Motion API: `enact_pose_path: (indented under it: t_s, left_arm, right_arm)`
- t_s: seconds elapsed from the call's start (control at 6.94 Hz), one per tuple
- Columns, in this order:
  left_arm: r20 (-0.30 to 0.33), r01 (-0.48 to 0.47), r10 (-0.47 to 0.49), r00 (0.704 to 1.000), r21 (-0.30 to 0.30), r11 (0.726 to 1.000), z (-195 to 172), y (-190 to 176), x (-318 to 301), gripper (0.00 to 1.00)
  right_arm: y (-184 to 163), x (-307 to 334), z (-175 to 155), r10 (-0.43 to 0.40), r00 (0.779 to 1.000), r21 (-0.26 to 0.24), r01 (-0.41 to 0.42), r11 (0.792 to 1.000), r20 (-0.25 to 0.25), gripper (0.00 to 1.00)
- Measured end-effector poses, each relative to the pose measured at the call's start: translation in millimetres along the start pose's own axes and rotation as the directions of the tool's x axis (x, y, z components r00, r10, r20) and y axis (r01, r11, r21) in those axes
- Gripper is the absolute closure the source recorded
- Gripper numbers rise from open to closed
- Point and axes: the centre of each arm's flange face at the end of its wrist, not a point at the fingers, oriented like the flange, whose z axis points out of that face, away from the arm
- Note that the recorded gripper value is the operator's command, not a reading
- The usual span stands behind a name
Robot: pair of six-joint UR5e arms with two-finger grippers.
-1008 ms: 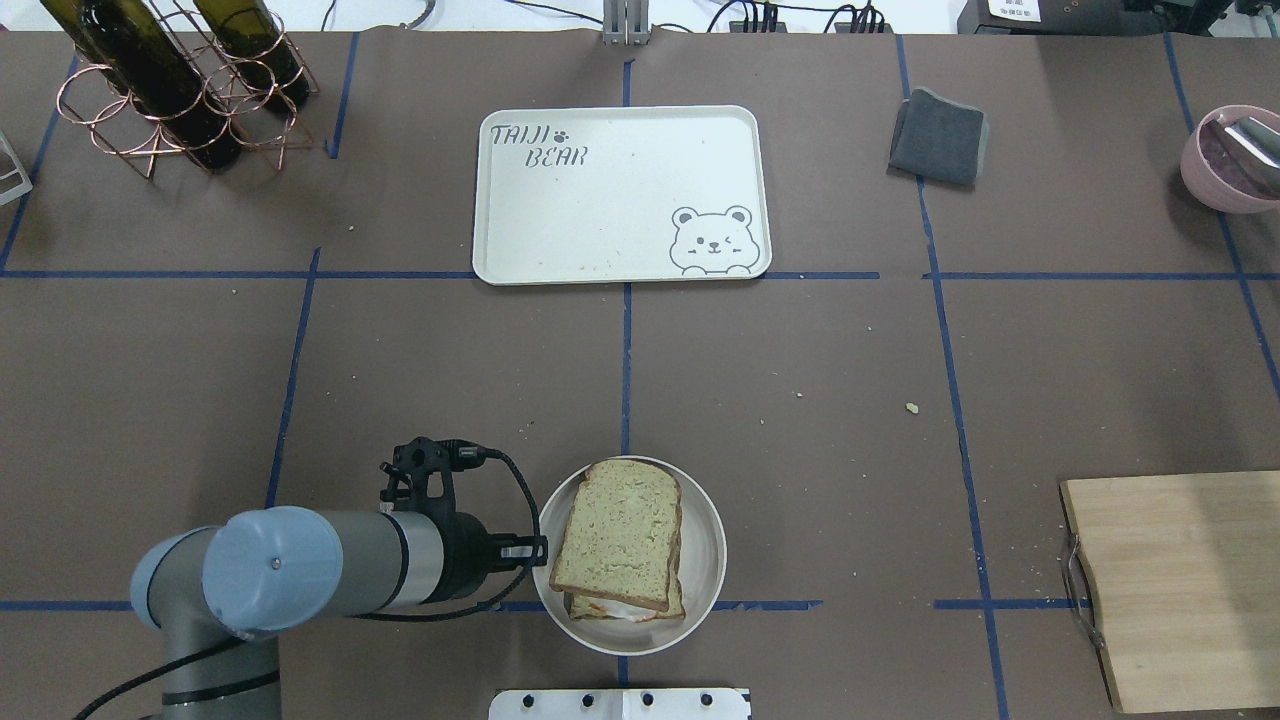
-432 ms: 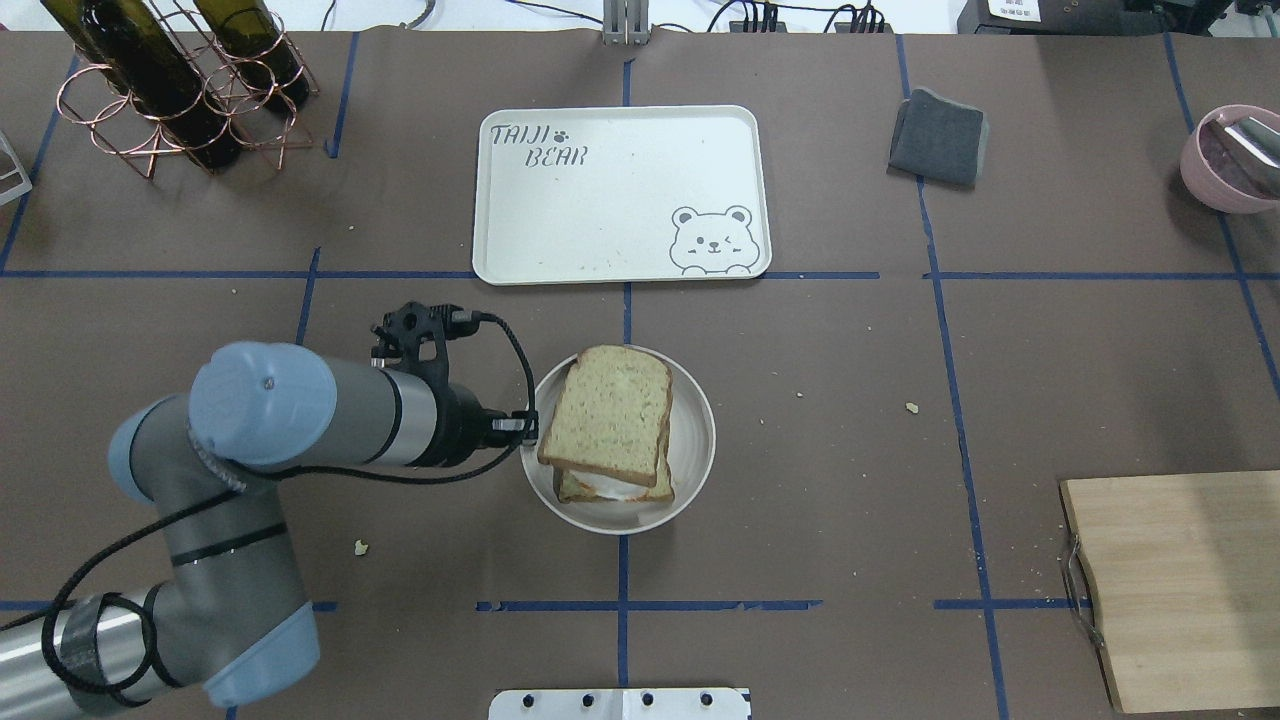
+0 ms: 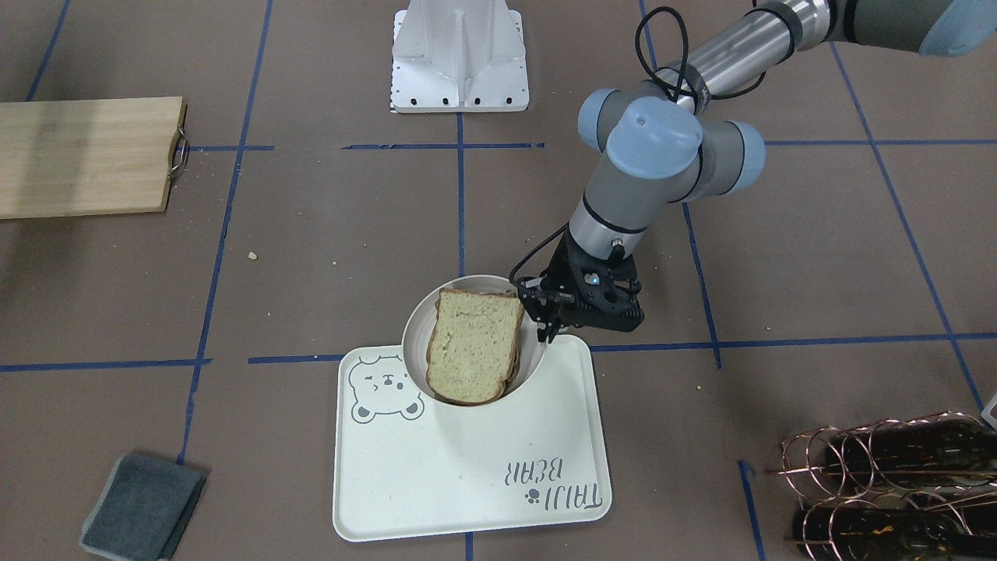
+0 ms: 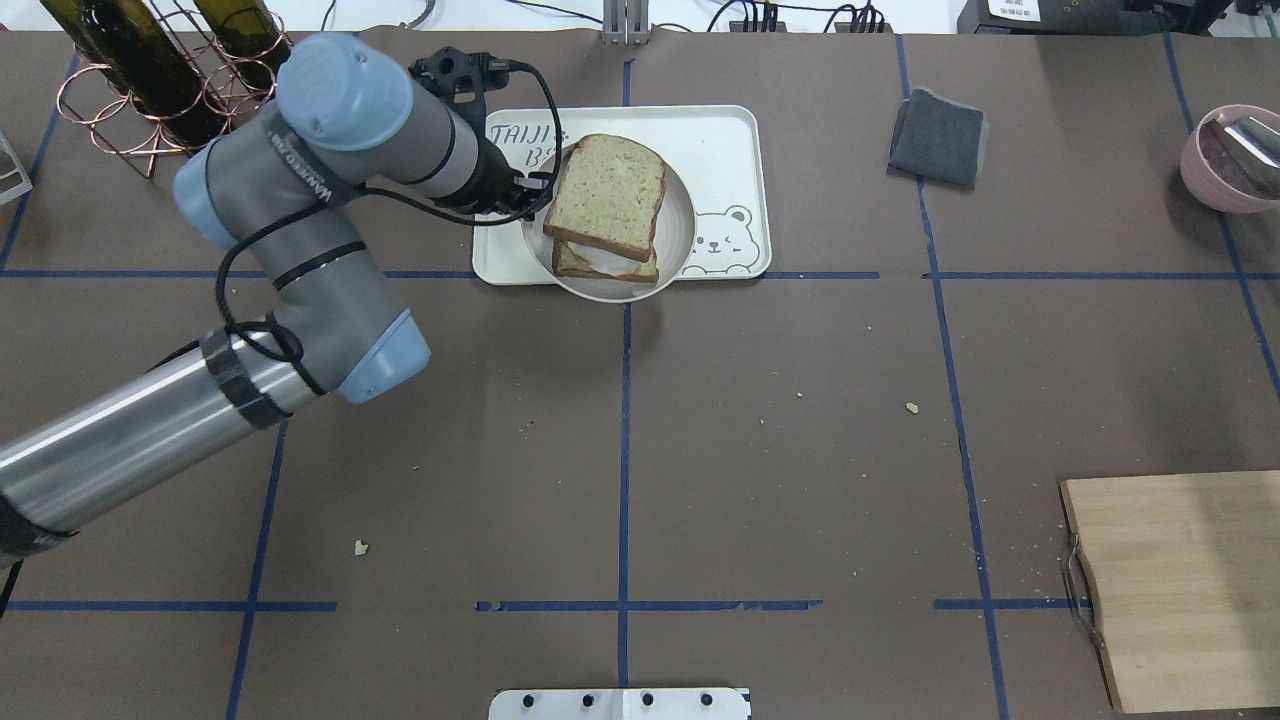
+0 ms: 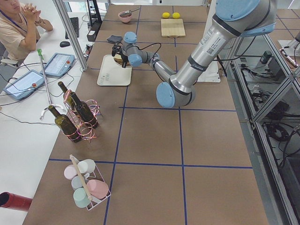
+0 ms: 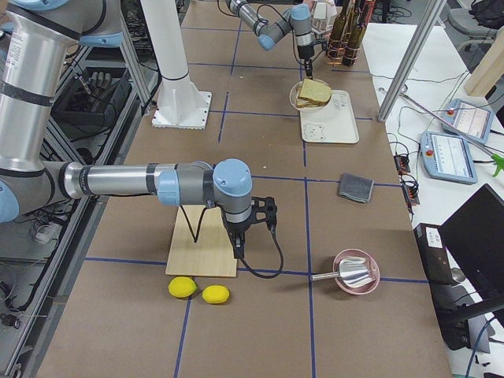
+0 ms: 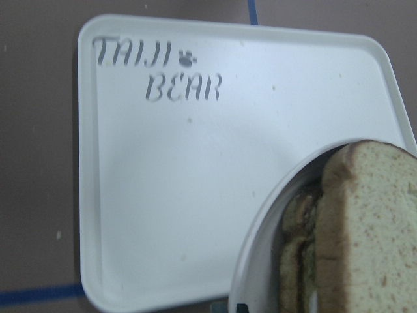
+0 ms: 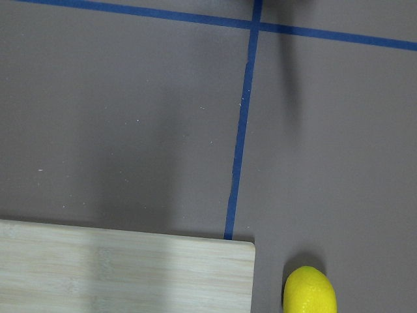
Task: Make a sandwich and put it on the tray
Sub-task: 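Lift the plate with the left gripper and carry it onto the tray, then release the plate on the tray and raise the left gripper away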
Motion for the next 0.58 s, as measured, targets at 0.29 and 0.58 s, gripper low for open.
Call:
enact_pose_path:
  t_s: [0.29,0.58]
  left_arm:
    - [0.0,-0.012,0.012,1.0,0.01,1.0,44.0,-32.2,-8.4,1.0]
    - [0.01,-0.014,0.014,1.0,0.016,1.0,60.7,-35.6,-15.2,0.34]
  right_arm:
    - [-0.3,0.0,-0.3,0.0,1.0,0.001,0.0,1.0,0.001,0.0]
    - [-0.2,0.3,-0.3,0.001,1.0,0.001,-0.001,1.0,0.002,0.0]
